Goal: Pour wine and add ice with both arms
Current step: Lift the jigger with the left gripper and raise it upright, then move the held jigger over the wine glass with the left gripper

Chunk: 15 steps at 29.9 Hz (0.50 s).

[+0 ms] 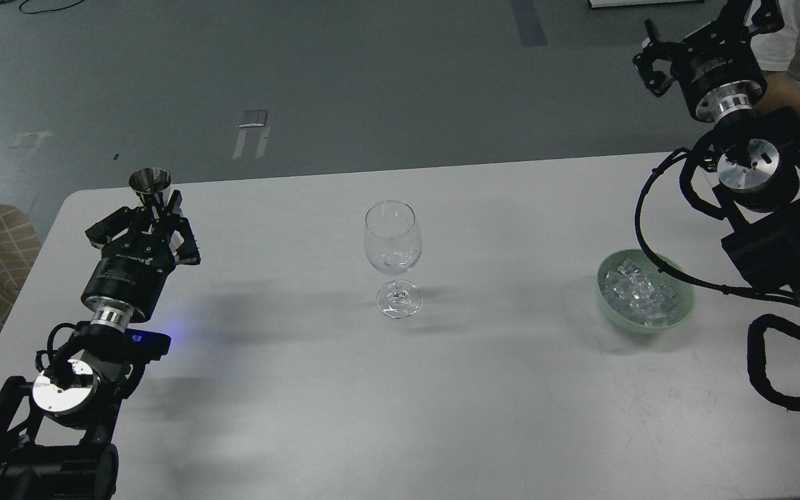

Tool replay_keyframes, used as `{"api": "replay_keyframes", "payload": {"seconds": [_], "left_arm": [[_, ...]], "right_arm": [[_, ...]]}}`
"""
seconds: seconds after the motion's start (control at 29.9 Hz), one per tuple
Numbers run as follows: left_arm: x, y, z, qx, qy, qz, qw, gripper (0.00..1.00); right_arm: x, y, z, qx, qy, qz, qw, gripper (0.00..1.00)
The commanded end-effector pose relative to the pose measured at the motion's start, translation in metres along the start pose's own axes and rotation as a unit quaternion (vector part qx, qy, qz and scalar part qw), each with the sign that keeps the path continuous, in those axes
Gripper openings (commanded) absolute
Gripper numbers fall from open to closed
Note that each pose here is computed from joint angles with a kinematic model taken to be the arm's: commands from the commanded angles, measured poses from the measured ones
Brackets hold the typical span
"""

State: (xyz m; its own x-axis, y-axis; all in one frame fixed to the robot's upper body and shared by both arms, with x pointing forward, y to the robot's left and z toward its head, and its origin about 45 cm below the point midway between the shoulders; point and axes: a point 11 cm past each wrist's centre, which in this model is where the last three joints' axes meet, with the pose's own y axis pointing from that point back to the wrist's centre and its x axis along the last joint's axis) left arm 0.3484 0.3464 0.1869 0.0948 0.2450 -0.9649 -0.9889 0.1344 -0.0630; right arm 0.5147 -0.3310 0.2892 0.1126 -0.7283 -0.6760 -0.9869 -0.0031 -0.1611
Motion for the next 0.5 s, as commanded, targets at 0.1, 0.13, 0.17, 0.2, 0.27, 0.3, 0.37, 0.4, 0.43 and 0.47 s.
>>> {"api": "replay_keyframes", "payload": {"seconds": [0.1, 0.13, 0.17, 0.2, 0.27, 0.3, 0.37, 0.4, 0.43, 0.47], "left_arm": [[-0.025, -0.015, -0.028, 0.060, -0.032, -0.032, 0.997, 0.19], [-0.028, -0.017, -0.029, 0.064, -0.039, -0.036, 0.997, 0.18], [-0.033, -0.020, -0.033, 0.071, -0.048, -0.041, 0.995, 0.18], [-0.037, -0.023, -0.038, 0.079, -0.055, -0.046, 0.994, 0.18], [-0.041, -0.026, -0.043, 0.087, -0.056, -0.049, 0.993, 0.18], [-0.046, -0.028, -0.047, 0.093, -0.058, -0.053, 0.993, 0.18], [-0.049, -0.030, -0.054, 0.104, -0.061, -0.058, 0.991, 0.17], [-0.051, -0.032, -0.058, 0.110, -0.065, -0.061, 0.990, 0.17], [-0.052, -0.033, -0.059, 0.113, -0.068, -0.062, 0.989, 0.17], [-0.053, -0.033, -0.061, 0.116, -0.072, -0.063, 0.989, 0.17]], "right_arm": [[0.001, 0.000, 0.000, 0.000, 0.000, 0.001, 1.000, 1.00], [0.000, 0.000, -0.001, 0.000, 0.001, 0.000, 1.000, 1.00], [0.001, 0.000, 0.000, 0.000, 0.001, 0.001, 1.000, 1.00], [0.002, 0.001, -0.003, 0.001, 0.002, 0.002, 1.000, 1.00], [0.003, 0.001, -0.004, 0.002, 0.003, 0.002, 1.000, 1.00], [0.004, 0.001, -0.005, 0.003, 0.004, 0.003, 1.000, 1.00], [0.005, 0.001, -0.008, 0.005, 0.006, 0.004, 1.000, 1.00], [0.005, 0.001, -0.007, 0.004, 0.006, 0.004, 1.000, 1.00], [0.006, 0.002, -0.007, 0.004, 0.006, 0.005, 1.000, 1.00], [0.008, 0.002, -0.008, 0.004, 0.007, 0.006, 1.000, 1.00]]}}
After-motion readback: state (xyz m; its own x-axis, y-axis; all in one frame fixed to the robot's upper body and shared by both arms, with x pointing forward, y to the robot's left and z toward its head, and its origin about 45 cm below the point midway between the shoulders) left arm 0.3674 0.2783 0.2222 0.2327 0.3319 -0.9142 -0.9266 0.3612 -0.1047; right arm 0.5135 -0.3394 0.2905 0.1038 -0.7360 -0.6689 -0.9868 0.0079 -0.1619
